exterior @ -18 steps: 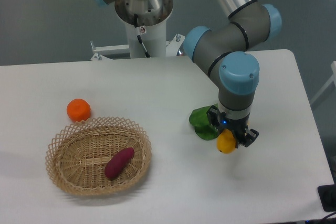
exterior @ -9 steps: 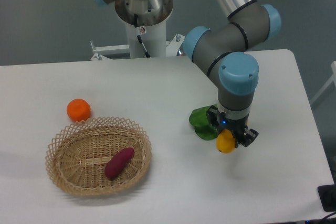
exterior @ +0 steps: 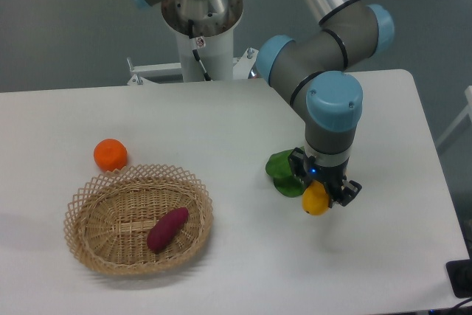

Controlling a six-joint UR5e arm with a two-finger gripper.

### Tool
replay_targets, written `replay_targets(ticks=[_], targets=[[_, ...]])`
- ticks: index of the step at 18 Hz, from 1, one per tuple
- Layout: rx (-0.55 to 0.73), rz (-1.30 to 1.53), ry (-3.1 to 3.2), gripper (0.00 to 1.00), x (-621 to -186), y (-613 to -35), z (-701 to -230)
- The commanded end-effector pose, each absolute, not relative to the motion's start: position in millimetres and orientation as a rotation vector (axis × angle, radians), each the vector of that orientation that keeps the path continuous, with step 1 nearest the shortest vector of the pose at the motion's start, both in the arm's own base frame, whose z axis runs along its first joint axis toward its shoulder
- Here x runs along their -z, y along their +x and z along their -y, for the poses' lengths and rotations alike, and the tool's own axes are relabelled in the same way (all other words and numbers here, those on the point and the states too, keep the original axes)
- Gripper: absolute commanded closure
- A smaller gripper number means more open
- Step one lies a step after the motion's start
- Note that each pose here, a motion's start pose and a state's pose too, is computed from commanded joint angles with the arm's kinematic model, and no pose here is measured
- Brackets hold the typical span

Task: Place the mango in the basket
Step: 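Hold the yellow mango in the gripper and lift it off the table, then carry the held mango over the wicker basket and lower it inside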

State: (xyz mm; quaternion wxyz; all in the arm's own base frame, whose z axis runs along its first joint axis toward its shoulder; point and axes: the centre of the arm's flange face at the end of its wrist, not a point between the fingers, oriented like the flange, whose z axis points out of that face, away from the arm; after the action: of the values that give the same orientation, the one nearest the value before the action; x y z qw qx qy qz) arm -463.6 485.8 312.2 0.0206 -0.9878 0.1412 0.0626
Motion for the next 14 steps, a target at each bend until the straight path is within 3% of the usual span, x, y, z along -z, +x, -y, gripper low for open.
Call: replay_targets(ticks=[14], targets=[[-0.184, -0.477, -3.05, 0.51, -311.0, -415.5, -522.4]])
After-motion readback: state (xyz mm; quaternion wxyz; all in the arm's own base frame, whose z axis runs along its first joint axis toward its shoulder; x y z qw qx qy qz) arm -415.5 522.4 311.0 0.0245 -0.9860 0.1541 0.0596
